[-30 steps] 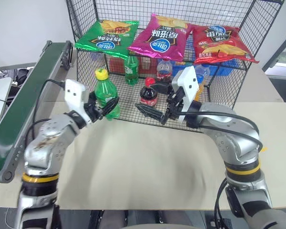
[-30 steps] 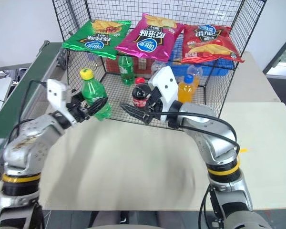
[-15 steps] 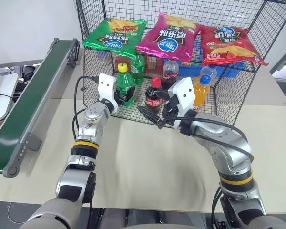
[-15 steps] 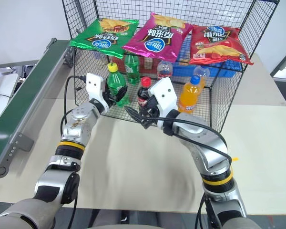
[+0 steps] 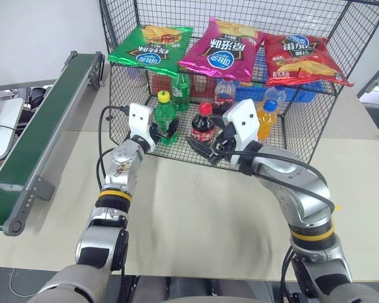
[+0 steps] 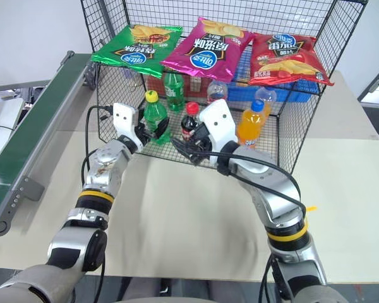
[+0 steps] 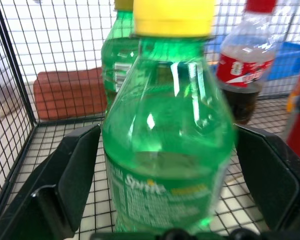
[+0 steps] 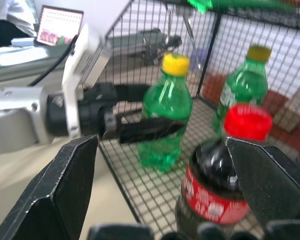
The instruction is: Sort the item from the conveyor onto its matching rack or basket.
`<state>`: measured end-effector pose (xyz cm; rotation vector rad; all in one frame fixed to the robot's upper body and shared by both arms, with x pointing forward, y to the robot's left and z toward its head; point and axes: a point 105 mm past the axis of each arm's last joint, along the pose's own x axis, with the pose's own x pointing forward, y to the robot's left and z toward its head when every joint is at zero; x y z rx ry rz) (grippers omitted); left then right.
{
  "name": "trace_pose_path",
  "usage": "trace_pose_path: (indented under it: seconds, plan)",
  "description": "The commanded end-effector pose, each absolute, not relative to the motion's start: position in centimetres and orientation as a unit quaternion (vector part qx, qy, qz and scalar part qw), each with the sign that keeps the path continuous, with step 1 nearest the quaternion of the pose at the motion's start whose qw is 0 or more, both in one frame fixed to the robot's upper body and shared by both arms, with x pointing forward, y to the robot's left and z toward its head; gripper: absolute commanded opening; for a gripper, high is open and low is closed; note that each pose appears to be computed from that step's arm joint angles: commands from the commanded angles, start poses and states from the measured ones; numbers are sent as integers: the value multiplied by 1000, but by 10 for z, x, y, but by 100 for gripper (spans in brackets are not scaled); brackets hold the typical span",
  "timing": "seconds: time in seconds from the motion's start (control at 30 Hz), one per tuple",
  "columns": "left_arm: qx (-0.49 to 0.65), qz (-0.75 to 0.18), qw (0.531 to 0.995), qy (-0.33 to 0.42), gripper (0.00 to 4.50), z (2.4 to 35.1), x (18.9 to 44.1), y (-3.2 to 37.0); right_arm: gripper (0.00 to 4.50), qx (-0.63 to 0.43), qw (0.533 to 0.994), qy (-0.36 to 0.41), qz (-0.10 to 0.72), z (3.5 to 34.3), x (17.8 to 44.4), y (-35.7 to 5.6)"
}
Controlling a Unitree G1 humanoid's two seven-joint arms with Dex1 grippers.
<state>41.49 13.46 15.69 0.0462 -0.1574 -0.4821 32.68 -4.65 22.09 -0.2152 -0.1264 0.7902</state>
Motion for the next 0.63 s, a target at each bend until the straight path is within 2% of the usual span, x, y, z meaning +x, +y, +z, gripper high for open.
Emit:
trace_pose_path:
  seconds: [0.03, 0.2, 0.4, 0.5, 0.63]
  plan:
    - [34, -262, 961, -86, 445, 175, 391, 142, 450, -106, 912, -80, 389, 235, 327, -51]
    - [76, -271, 958, -51, 445, 184, 347, 173, 450, -124, 905, -76, 401, 238, 329, -69]
    - [129, -288, 949, -10, 445, 216, 308, 203, 450, -139, 870, -60, 470, 238, 312, -92]
    - [149, -288, 946, 9, 445, 226, 297, 217, 450, -140, 854, -57, 497, 240, 303, -98]
    - [156, -286, 945, 19, 445, 228, 293, 226, 450, -150, 854, -51, 496, 236, 304, -102]
